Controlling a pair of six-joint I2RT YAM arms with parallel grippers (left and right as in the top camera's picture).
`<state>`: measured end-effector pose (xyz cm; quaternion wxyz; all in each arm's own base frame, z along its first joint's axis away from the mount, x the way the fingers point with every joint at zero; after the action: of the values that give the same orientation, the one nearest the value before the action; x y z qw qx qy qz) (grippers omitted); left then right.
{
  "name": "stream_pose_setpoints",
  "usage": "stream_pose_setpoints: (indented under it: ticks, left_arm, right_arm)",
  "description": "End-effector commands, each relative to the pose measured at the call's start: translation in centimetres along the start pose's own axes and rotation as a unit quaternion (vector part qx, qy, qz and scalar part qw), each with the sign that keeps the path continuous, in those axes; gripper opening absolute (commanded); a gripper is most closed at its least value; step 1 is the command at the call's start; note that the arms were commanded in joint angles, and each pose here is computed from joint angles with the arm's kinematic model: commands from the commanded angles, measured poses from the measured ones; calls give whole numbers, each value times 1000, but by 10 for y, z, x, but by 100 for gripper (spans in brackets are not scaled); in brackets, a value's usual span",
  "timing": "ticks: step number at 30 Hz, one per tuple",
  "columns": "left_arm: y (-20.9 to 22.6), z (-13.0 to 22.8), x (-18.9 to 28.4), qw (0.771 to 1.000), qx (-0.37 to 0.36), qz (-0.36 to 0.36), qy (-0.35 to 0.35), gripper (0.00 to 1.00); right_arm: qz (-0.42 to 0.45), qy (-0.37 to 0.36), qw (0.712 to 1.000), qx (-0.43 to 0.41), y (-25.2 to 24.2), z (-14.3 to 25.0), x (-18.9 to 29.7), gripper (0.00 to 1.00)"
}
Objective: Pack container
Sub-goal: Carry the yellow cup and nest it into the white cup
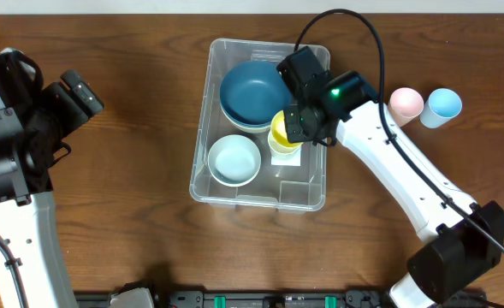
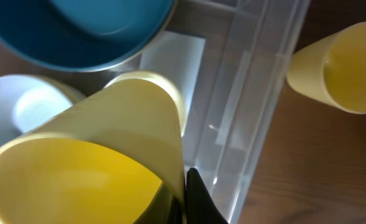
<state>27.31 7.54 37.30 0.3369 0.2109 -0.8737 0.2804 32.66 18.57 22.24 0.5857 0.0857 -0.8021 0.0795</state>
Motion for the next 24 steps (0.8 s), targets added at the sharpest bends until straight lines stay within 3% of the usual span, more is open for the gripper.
stream_pose_setpoints:
  ticks: [1, 16, 17, 21, 24]
  left_arm:
    - [1, -3, 1, 1000, 3, -4, -5, 98]
    - [1, -3, 1, 1000, 3, -4, -5, 98]
    - [1, -3, 1, 1000, 3, -4, -5, 98]
    - [1, -3, 1, 1000, 3, -4, -5, 98]
    - [1, -3, 1, 1000, 3, -4, -5, 98]
  right_arm:
    - [8, 9, 1000, -7, -10, 1, -9, 1]
    - [-30, 21, 999, 2, -3, 6, -19, 4]
    - [-28, 20, 999, 1, -4, 5, -19, 6]
    - [-16, 14, 1000, -11, -12, 2, -20, 40]
    - [-17, 2, 1000, -26, -23, -6, -15, 48]
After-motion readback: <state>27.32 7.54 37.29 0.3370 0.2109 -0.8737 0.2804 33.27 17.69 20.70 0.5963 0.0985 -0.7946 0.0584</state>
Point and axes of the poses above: each gripper's point midway between its finger pads, its own x axis back along the fingers, its own y axis along the line the jaws close on, z = x × y, the point moved 6 cm from there along x, back along the fingers, and after that the axes turned 8 degrees about x, right-handed, at the moved point
